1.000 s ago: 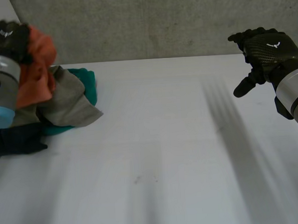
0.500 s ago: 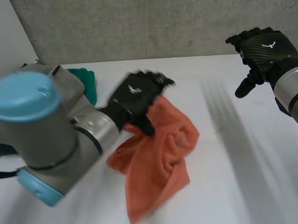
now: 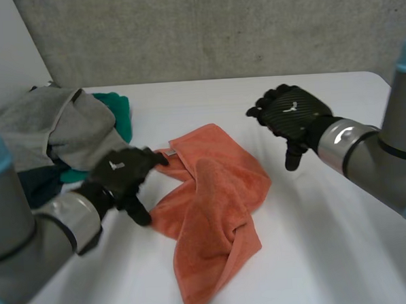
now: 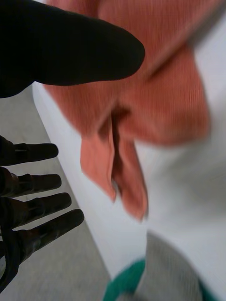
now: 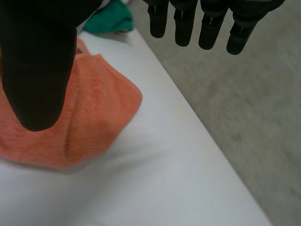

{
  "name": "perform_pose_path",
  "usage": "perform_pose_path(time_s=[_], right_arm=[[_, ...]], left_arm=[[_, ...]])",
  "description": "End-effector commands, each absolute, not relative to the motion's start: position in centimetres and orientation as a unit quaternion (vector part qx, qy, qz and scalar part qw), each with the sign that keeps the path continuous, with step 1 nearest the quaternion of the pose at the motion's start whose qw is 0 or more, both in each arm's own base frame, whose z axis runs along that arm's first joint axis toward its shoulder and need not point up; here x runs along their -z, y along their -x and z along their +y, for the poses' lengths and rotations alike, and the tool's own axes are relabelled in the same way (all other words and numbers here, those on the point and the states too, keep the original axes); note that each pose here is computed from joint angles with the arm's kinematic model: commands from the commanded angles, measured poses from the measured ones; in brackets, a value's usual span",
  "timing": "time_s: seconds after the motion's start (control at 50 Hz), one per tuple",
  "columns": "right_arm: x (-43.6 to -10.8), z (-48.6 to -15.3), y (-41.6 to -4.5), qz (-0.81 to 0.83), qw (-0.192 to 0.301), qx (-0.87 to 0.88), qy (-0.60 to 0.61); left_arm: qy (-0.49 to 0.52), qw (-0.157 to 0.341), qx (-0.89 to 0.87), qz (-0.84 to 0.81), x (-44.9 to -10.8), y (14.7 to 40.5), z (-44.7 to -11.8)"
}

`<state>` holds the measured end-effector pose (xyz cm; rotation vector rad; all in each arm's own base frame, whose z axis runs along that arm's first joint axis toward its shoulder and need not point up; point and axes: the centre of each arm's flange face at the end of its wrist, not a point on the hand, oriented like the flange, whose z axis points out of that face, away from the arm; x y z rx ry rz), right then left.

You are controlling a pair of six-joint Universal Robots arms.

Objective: Fold the laundry.

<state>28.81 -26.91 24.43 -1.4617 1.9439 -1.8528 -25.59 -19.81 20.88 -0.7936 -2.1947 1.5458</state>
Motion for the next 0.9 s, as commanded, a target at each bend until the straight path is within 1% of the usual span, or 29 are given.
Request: perform_pose_path(time_s=[0.02, 0.06, 0.08, 0.14, 0.18, 0.24, 0.3, 0.32, 0.44, 0.52, 0.6, 0.62, 0.68, 0.7, 0.76, 0.78, 0.84, 0.9], right_arm=[[-21.3, -29.4, -30.9, 0.590, 0.046, 0.594, 0.545], [-20.6, -29.8, -31.1, 0.592, 0.052, 0.589, 0.548], [-19.6, -30.1, -31.5, 0.594, 0.059, 0.582, 0.552], [-18.4, -30.2, -31.9, 0.595, 0.072, 0.573, 0.559], [-17.5, -29.9, -32.4, 0.591, 0.089, 0.566, 0.567], [-16.8, -30.0, -32.7, 0.593, 0.098, 0.561, 0.569], [-16.0, -30.2, -32.8, 0.602, 0.105, 0.555, 0.564], [-15.3, -30.3, -32.8, 0.611, 0.111, 0.548, 0.560], [-13.9, -30.5, -32.9, 0.628, 0.122, 0.535, 0.552], [-13.9, -30.5, -32.9, 0.626, 0.123, 0.537, 0.552], [-15.9, -30.6, -32.9, 0.617, 0.117, 0.555, 0.545], [-17.4, -30.4, -32.8, 0.613, 0.113, 0.568, 0.537], [-19.5, -30.3, -32.2, 0.612, 0.107, 0.585, 0.522], [-20.7, -29.9, -31.8, 0.611, 0.099, 0.591, 0.517], [-22.0, -29.0, -31.2, 0.612, 0.091, 0.594, 0.514], [-22.7, -28.3, -30.6, 0.618, 0.084, 0.592, 0.511], [-23.6, -27.0, -29.2, 0.636, 0.069, 0.579, 0.506], [-24.5, -24.3, -27.0, 0.678, 0.043, 0.527, 0.510]], left_arm=[[0.226, 0.211, -0.513, -0.801, -20.0, 26.8, -16.4], [0.215, 0.205, -0.507, -0.809, -19.5, 26.9, -16.5], [0.207, 0.196, -0.499, -0.818, -18.7, 26.9, -16.7], [0.205, 0.179, -0.492, -0.827, -17.8, 27.2, -16.9], [0.205, 0.163, -0.491, -0.831, -17.0, 27.7, -17.1], [0.207, 0.140, -0.489, -0.836, -15.8, 28.7, -17.1], [0.207, 0.127, -0.491, -0.837, -15.2, 29.3, -17.2], [0.208, 0.119, -0.492, -0.837, -14.7, 29.8, -17.2], [0.225, 0.119, -0.489, -0.834, -13.1, 31.7, -17.2], [0.218, 0.120, -0.507, -0.825, -13.2, 32.6, -17.7], [0.189, 0.116, -0.554, -0.803, -14.8, 33.0, -19.1], [0.175, 0.122, -0.576, -0.789, -16.1, 33.3, -19.7], [0.158, 0.135, -0.608, -0.766, -18.7, 33.4, -20.5], [0.145, 0.132, -0.627, -0.754, -20.4, 32.9, -21.5], [0.134, 0.119, -0.654, -0.735, -22.5, 32.0, -23.2], [0.135, 0.108, -0.669, -0.723, -23.6, 31.6, -24.1], [0.151, 0.087, -0.685, -0.707, -24.9, 31.2, -25.3], [0.205, 0.059, -0.697, -0.685, -25.8, 31.2, -26.3]])
